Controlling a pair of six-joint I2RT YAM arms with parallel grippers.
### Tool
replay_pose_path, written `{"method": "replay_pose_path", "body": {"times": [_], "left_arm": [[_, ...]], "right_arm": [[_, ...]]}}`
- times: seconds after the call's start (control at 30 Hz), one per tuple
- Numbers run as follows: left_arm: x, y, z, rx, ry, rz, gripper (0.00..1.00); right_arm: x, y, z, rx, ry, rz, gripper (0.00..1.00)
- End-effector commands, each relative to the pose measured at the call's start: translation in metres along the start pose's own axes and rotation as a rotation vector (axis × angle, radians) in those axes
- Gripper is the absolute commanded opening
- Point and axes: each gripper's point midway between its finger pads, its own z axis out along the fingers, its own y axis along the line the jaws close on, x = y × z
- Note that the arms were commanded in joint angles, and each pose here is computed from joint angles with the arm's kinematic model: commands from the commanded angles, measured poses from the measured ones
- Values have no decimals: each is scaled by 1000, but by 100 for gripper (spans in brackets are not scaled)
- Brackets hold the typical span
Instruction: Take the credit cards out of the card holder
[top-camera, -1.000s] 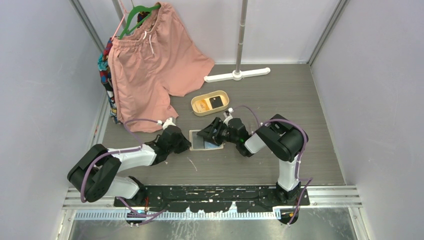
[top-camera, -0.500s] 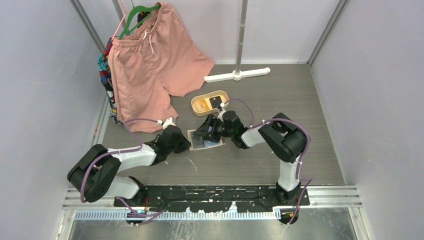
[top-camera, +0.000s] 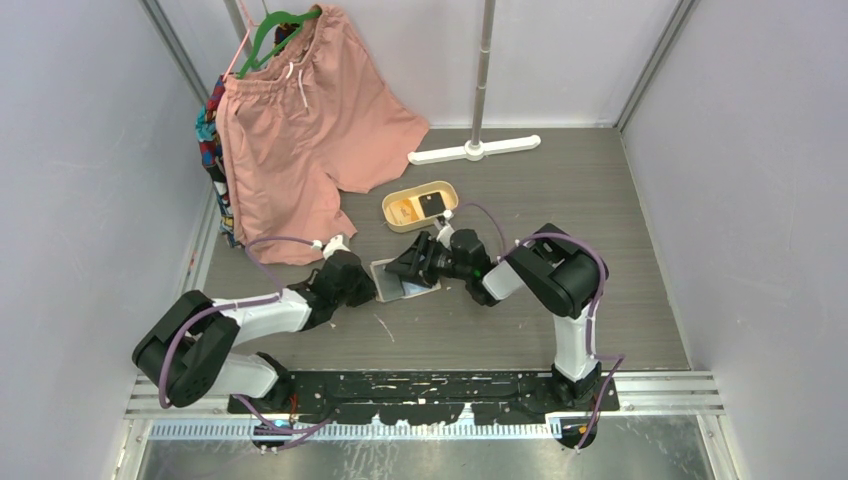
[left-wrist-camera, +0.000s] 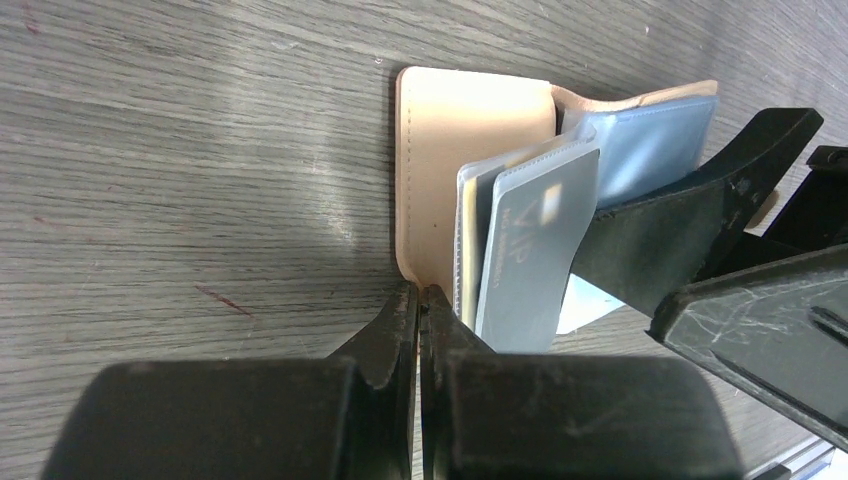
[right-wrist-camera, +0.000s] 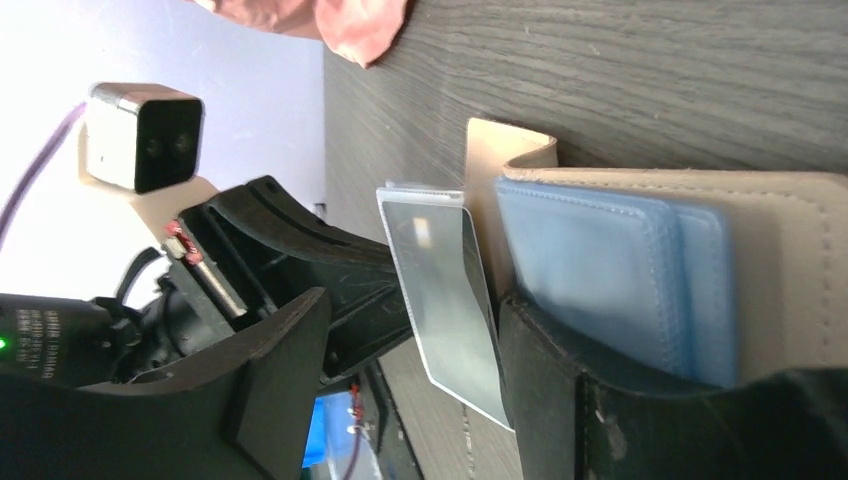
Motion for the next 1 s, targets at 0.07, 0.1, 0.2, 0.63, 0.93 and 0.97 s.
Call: {"method": "replay_pose_path", "body": {"times": [0.07, 0.1, 0.2, 0.63, 0.93, 0.97], "left_arm": [[24, -1, 4, 15, 92, 14, 0], [23, -1, 4, 15, 91, 15, 0], [24, -1, 5, 16, 94, 16, 0], [27, 0, 7, 15, 108, 18, 0], [29, 0, 8, 13, 115, 20, 0], [29, 0, 8, 13, 115, 22, 0]], "right_arm": [[96, 9, -14, 85, 406, -57, 67], [95, 3, -16, 143, 408, -79, 68], [93, -2, -23, 233, 423, -134, 70], [99, 20, -17, 67, 423, -64, 70], [89, 39, -15, -75, 322, -14, 70], [87, 39, -16, -81, 316, -14, 70]]}}
